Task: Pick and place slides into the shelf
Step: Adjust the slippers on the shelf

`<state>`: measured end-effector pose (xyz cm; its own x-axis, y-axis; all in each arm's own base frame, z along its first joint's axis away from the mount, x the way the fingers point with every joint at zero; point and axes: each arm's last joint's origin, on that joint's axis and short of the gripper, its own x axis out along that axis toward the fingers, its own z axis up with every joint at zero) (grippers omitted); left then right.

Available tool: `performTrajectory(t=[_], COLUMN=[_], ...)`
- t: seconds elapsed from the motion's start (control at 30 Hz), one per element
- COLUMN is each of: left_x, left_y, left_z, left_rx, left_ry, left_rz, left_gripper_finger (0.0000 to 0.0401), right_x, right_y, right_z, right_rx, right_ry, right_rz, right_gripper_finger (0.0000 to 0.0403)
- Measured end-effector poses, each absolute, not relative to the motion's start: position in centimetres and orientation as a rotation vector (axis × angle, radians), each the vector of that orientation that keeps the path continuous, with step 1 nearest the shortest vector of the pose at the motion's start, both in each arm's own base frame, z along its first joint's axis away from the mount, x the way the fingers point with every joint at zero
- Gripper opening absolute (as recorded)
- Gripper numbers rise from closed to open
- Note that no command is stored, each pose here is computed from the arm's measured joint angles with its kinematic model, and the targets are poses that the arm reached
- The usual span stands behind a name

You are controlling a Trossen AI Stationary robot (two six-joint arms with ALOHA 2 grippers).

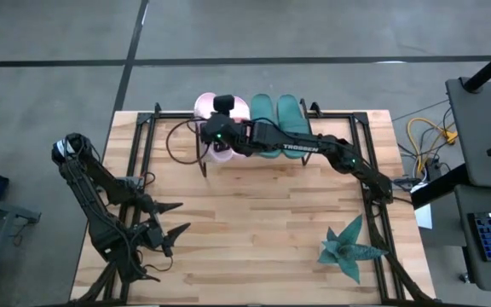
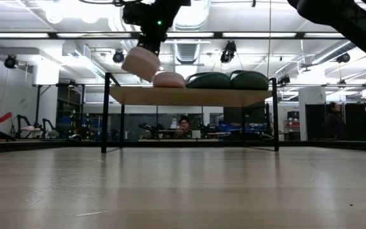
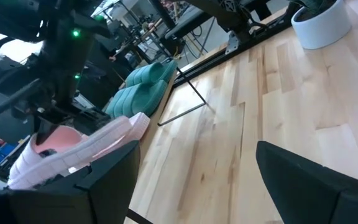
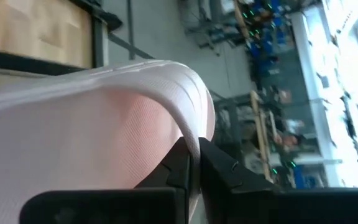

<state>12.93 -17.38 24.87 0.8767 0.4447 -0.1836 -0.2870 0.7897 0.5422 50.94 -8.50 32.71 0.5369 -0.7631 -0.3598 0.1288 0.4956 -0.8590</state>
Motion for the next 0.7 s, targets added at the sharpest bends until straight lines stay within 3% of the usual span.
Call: performTrajectory(t=[0.7], left_x=[12.89], left_y=[-17.29], left_z=[24.85], left_rx=[0.534], left_ry=[0.302], left_rz=[0.407], left_gripper_finger=[0.0303], right_x=[50.74], right_y=[-9.53], right_z=[32.93], right_rx=[-0.776], right_ry=[0.797], right_rz=[-0.789], right_gripper_finger=[0.0012])
